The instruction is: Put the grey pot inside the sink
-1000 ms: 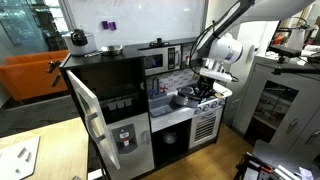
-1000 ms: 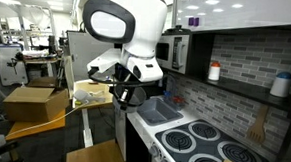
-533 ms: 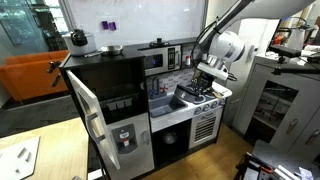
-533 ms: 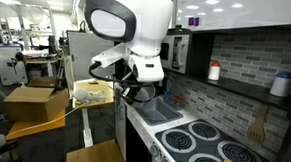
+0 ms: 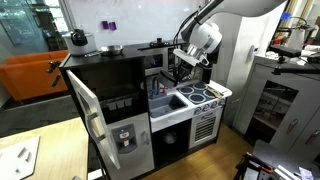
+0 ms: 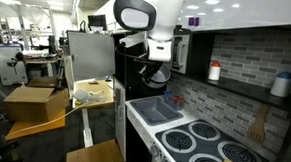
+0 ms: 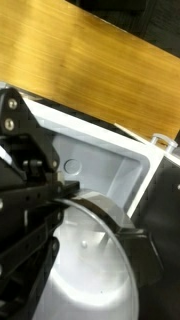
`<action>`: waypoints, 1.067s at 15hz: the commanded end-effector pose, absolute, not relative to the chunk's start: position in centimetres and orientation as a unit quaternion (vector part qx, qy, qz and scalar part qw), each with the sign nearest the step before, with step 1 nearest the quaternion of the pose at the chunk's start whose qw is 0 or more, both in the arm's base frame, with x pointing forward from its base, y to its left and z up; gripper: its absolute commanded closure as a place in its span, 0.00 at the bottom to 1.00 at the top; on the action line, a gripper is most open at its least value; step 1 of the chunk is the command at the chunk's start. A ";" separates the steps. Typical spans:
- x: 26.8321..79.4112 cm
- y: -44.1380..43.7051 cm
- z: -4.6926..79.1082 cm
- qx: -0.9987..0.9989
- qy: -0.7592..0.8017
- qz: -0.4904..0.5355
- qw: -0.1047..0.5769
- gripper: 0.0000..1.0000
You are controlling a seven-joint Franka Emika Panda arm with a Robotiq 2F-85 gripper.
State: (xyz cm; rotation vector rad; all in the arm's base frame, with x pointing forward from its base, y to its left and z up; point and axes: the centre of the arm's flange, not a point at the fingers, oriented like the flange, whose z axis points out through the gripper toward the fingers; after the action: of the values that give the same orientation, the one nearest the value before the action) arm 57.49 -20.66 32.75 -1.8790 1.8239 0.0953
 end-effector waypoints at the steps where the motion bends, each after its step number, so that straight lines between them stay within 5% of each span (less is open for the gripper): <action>1: 60.2 -20.3 31.1 -0.651 0.706 0.063 0.271 0.99; 16: 60.8 -17.8 25.8 -0.578 0.766 0.120 0.252 0.99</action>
State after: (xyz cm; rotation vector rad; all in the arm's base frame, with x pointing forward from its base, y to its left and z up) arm 60.58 -18.60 26.28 -1.6190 2.0706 0.3032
